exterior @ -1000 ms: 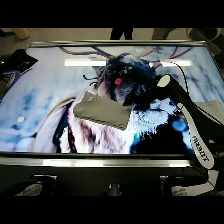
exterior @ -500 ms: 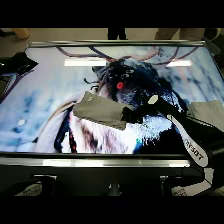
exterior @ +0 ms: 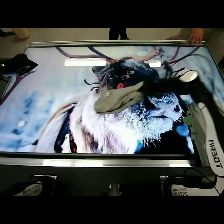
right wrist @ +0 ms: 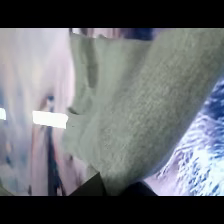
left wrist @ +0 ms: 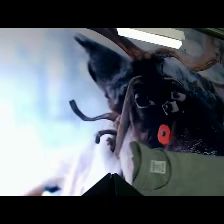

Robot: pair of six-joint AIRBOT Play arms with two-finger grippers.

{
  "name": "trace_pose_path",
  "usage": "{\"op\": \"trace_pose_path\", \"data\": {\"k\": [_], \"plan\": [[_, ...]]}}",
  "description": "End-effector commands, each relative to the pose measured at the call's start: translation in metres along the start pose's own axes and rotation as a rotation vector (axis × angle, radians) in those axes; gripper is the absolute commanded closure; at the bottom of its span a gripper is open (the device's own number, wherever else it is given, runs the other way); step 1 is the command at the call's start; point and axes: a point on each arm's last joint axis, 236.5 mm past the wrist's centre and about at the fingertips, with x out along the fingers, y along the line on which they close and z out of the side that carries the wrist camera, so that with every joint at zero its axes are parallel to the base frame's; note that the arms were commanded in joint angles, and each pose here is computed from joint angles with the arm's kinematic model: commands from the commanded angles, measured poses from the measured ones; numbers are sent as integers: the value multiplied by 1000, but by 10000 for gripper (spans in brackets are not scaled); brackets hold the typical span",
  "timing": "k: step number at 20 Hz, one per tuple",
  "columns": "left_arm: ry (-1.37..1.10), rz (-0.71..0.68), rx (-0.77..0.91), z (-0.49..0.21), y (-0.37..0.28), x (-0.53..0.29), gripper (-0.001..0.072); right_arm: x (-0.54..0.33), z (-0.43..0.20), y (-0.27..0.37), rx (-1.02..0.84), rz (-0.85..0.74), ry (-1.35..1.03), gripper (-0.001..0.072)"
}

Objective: Fold the shirts.

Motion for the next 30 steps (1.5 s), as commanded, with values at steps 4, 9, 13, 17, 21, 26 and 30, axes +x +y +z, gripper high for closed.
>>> {"op": "trace_pose_path", "data": {"k": [4, 9, 13, 17, 21, 26, 30], "plan": [[4, 5, 14, -1, 3, 2, 682, -166, 67, -22, 57, -43, -287, 681], [5, 5, 14, -1, 3, 2, 681, -241, 79, -66, 137, -109, -437, 681], [5, 5, 14, -1, 3, 2, 681, -297, 90, -95, 157, -165, -562, 681], [5, 5, 15, -1, 3, 2, 682, -365, 100, -105, 149, -225, -709, 681], [5, 5, 18, -1, 3, 2, 682, -386, 98, -97, 124, -243, -735, 680], [4, 5, 18, -1, 2, 2, 682, -386, 101, -96, 102, -248, -740, 680], [4, 4, 18, 0, 2, 2, 681, -367, 118, -87, 29, -238, -741, 680]]}}
